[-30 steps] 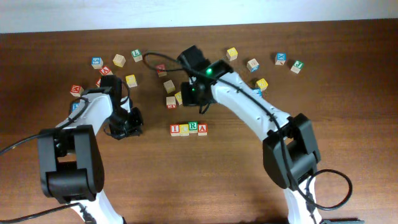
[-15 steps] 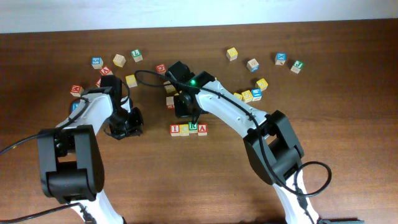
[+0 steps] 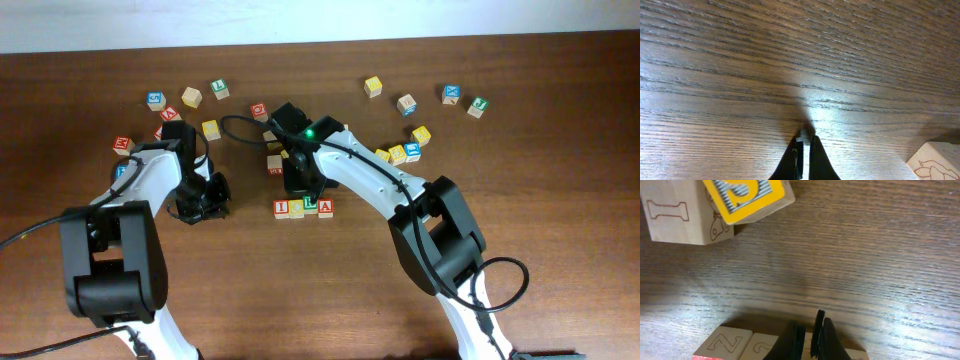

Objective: Spell out ICRA

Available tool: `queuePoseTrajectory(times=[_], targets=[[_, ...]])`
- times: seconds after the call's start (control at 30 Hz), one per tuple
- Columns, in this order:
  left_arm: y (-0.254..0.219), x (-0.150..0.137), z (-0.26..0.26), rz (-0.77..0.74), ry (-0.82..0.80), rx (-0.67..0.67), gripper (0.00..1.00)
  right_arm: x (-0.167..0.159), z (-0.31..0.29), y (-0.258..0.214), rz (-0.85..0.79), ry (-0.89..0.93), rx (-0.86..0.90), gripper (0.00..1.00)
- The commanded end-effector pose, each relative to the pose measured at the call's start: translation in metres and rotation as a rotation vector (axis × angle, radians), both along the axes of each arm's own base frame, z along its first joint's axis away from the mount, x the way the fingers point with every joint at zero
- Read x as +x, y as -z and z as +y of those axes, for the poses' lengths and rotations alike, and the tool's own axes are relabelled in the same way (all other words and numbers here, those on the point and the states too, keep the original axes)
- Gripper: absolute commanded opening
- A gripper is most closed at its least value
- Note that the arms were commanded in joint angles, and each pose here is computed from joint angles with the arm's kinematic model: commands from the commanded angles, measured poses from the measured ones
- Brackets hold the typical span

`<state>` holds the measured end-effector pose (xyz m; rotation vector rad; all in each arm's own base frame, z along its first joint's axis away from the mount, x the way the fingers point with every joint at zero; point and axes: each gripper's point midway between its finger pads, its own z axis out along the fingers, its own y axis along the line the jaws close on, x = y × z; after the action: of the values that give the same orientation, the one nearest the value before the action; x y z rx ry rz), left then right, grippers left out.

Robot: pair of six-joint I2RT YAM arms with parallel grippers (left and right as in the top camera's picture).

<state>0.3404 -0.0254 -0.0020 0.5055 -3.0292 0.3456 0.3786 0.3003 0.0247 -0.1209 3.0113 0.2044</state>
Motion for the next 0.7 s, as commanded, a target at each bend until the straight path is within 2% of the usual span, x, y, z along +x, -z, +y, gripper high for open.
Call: queuePoseTrajectory(times=[0.0, 0.67], targets=[[0.008, -0.003, 0.002, 0.025, -0.012, 0.006, 0.00, -0.010, 0.001, 0.011, 0.042, 0.000, -0.008, 0.04], [0.008, -0.003, 0.002, 0.025, -0.012, 0.006, 0.00, -0.022, 0.002, 0.012, 0.092, -0.011, -0.002, 0.05]])
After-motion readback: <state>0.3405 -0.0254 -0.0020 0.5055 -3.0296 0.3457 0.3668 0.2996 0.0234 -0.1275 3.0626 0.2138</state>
